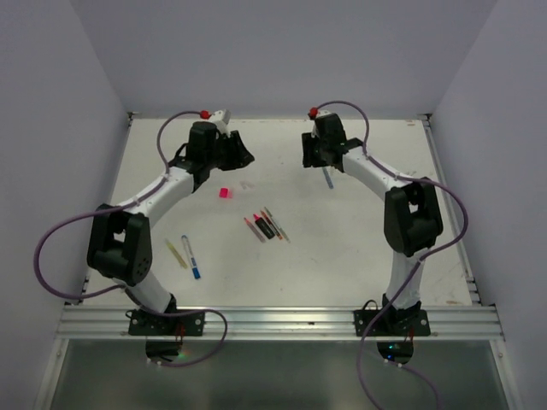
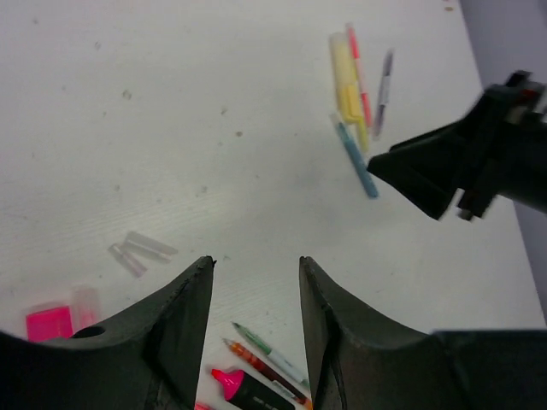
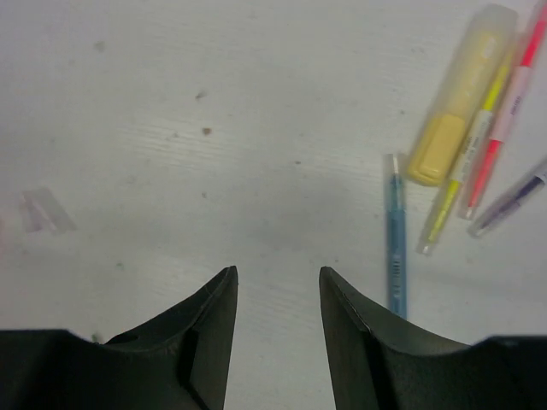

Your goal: Open the pen caps

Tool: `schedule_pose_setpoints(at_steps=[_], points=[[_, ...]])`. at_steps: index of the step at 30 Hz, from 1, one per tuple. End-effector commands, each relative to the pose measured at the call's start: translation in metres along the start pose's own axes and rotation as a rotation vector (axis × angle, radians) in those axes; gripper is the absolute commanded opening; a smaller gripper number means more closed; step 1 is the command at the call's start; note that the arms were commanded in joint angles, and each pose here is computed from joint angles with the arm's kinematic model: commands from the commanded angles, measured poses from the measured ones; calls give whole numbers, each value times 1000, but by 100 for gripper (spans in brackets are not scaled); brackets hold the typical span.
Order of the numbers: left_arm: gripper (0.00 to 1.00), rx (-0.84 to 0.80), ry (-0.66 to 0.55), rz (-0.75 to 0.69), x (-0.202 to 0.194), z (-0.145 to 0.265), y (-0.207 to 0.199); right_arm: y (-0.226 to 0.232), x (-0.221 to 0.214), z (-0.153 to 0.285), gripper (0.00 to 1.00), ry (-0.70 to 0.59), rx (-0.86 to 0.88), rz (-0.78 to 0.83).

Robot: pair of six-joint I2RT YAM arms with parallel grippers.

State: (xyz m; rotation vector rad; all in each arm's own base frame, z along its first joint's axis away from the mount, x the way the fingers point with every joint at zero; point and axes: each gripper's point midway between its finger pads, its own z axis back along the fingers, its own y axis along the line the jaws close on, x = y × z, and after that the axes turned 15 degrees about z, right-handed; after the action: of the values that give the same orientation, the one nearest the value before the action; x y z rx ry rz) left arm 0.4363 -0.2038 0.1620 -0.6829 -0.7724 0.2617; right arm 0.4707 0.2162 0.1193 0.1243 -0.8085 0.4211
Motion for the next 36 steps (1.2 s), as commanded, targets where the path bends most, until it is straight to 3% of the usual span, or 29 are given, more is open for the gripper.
schedule_pose_setpoints(at_steps=[1,8,16,18,25,26,29,36], points=[[48,-223,-35,-21,8,18,-48,-33,-36,-17,47,120,-88,12],[48,-347,6,19,-8,29,-63,-67,-63,-28,46,162,-155,2],[48,-348,30,35,-20,26,-55,-73,-101,-40,43,250,-163,-2],[48,-350,31,34,-20,27,-56,-72,-103,-41,34,263,-152,-2],[49,-360,41,39,-22,28,-57,-67,-112,-47,27,306,-123,-7],[49,-362,43,39,-23,28,-57,-65,-114,-47,24,318,-113,-3],[49,-366,42,42,-22,29,-58,-62,-114,-49,0,322,-93,0],[48,-379,54,68,-29,26,-56,-48,-75,-26,0,138,-84,9]])
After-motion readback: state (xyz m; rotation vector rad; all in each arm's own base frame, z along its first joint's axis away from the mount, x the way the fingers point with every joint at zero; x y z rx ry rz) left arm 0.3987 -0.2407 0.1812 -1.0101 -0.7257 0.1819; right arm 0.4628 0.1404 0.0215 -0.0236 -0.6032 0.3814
